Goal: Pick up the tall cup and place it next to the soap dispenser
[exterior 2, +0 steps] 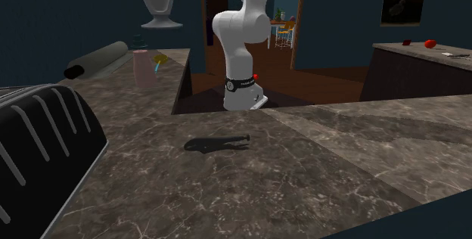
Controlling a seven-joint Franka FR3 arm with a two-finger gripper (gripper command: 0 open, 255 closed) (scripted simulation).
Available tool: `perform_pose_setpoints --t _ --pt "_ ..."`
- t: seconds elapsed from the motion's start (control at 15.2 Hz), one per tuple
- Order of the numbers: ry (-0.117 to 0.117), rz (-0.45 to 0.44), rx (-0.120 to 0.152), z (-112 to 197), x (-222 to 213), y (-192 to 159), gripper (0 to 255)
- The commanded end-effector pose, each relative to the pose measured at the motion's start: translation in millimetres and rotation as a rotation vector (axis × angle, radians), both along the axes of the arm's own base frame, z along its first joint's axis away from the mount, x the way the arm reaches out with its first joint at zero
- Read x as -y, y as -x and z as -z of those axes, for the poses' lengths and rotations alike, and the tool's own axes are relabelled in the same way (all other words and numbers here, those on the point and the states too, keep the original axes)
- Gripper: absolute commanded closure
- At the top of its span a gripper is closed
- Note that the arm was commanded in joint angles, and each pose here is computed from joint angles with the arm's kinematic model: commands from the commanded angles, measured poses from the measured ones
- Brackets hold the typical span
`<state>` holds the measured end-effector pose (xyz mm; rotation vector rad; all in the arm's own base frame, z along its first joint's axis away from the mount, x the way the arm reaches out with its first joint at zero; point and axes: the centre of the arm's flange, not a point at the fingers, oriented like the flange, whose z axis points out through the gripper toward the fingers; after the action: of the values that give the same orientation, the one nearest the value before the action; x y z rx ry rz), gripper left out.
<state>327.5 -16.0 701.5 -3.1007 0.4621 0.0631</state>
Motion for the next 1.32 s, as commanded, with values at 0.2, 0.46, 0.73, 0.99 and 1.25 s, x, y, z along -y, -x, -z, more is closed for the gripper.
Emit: perform_pose_setpoints --t 0.2,0.46,0.73,0.99,1.25 --pt "0.0 -0.001 0.0 -1 69 15 255" --pt "0.0 -0.001 0.0 -1 121 26 255" --pt "0.0 -0.001 0.0 -1 172 38 255" --pt "0.0 -0.001 0.0 -1 224 49 255" --pt "0.0 -0.001 0.0 -2 275 61 255"
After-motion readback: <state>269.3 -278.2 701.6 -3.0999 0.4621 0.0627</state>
